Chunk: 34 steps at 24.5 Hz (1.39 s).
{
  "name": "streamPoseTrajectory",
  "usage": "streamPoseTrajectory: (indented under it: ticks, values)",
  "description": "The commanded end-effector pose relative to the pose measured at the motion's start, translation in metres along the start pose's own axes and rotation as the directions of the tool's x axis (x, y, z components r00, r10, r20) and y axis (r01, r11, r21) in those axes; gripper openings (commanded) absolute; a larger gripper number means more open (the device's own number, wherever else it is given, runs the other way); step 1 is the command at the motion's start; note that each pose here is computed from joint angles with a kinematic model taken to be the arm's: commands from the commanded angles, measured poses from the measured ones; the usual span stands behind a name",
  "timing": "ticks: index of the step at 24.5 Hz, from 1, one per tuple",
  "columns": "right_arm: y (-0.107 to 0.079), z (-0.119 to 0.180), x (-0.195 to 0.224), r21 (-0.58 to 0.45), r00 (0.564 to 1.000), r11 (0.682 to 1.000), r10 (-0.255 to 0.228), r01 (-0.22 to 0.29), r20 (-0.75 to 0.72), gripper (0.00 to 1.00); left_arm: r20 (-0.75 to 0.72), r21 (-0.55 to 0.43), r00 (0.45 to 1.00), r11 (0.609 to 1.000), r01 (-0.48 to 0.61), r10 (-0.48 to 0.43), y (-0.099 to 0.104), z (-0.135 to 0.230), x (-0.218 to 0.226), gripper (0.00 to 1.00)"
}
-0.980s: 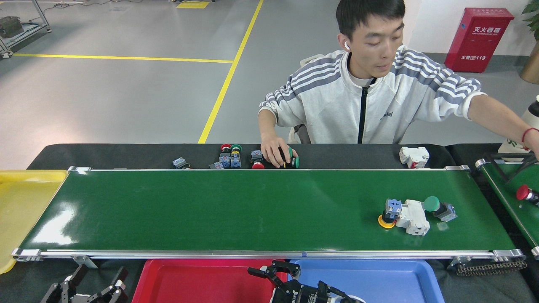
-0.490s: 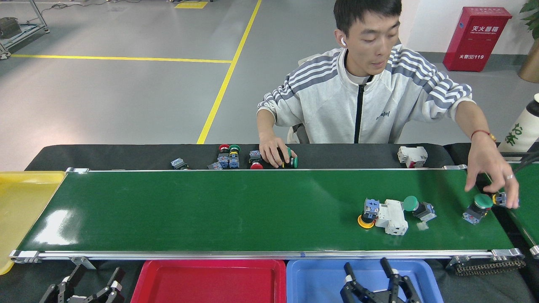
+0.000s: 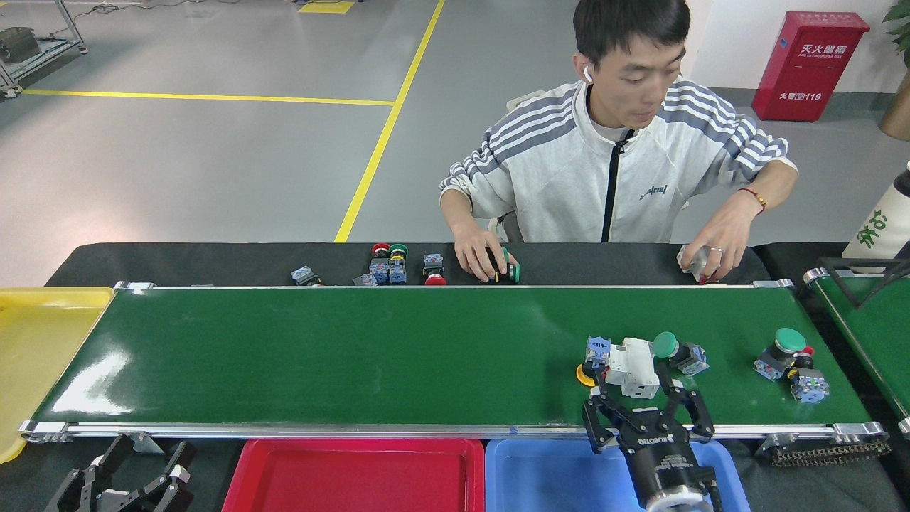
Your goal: Pick switch part from conveyor to tray
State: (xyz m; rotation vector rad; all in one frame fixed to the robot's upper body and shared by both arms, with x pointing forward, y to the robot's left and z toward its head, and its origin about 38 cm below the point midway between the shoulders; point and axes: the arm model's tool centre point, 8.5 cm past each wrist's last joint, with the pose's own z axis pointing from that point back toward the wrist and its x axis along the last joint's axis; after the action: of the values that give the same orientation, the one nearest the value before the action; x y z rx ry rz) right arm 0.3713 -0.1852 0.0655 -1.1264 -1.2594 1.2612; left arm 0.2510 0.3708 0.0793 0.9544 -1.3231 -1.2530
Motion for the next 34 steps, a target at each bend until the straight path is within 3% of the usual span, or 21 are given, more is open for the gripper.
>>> streamPoseTrajectory:
  ticks: [1,6,7,8,10,12,17,21,25,26,27,28,29,30,34]
  values:
    - [-0.01,-0.013,0.009,-0.004,1.0,1.0,-0.003,0.003,0.016,0.94,0.009,0.034,1.0,0.999,0.003,-0.003,0.007,-0.003,0.003,1.0]
    - [-0.012,-0.039,0.036,0.021,0.998,1.0,-0.015,0.014,0.056,0.95,-0.081,-0.037,0.993,0.996,0.078,-0.081,0.0,-0.002,-0.007,1.0]
    - [-0.012,-0.043,0.041,0.029,0.998,1.0,-0.01,0.008,0.068,0.87,-0.101,-0.055,0.99,0.994,0.094,-0.1,-0.002,-0.002,-0.008,1.0]
    - [-0.012,-0.046,0.043,0.038,0.997,0.999,-0.001,-0.002,0.079,0.74,-0.109,-0.069,0.987,0.992,0.108,-0.115,-0.004,-0.002,-0.008,1.0]
    - [-0.011,-0.047,0.052,0.053,0.993,0.998,0.022,-0.028,0.114,0.37,-0.119,-0.089,0.983,0.988,0.127,-0.137,-0.007,-0.002,-0.009,1.0]
    - [-0.008,-0.045,0.054,0.066,0.99,0.997,0.04,-0.049,0.132,0.23,-0.124,-0.087,0.983,0.988,0.126,-0.136,-0.006,-0.002,-0.01,1.0]
    - [-0.006,-0.043,0.064,0.09,0.986,0.994,0.05,-0.065,0.161,0.03,-0.128,-0.086,0.983,0.989,0.123,-0.133,-0.006,-0.001,-0.01,1.0]
    - [-0.019,-0.041,0.083,0.048,0.977,0.997,0.05,-0.061,0.209,0.02,-0.129,-0.086,0.984,0.99,0.115,-0.126,-0.008,0.0,-0.008,1.0]
    - [-0.032,-0.011,0.139,-0.015,0.925,0.998,0.068,-0.067,0.373,0.02,-0.136,-0.085,0.983,0.99,0.109,-0.12,-0.009,0.0,-0.008,1.0]
    - [-0.034,0.001,0.158,-0.027,0.902,0.997,0.071,-0.066,0.427,0.02,-0.136,-0.086,0.984,0.99,0.108,-0.119,-0.01,0.0,-0.008,1.0]
    - [-0.034,0.014,0.176,-0.035,0.876,0.997,0.074,-0.065,0.477,0.1,-0.137,-0.088,0.983,0.99,0.107,-0.119,-0.01,0.001,-0.008,1.0]
    - [-0.033,0.024,0.192,-0.038,0.849,0.997,0.078,-0.068,0.523,0.38,-0.137,-0.089,0.983,0.99,0.107,-0.118,-0.011,0.002,-0.008,1.0]
    - [-0.03,0.036,0.209,-0.035,0.822,0.997,0.077,-0.07,0.564,0.89,-0.136,-0.094,0.984,0.99,0.106,-0.119,-0.012,0.003,-0.008,1.0]
    - [-0.027,0.046,0.223,-0.029,0.796,0.997,0.073,-0.07,0.601,0.99,-0.136,-0.094,0.984,0.99,0.106,-0.119,-0.012,0.003,-0.008,1.0]
    - [-0.018,0.067,0.248,-0.016,0.744,0.997,0.07,-0.079,0.665,1.0,-0.132,-0.096,0.984,0.99,0.104,-0.116,-0.013,0.004,-0.007,1.0]
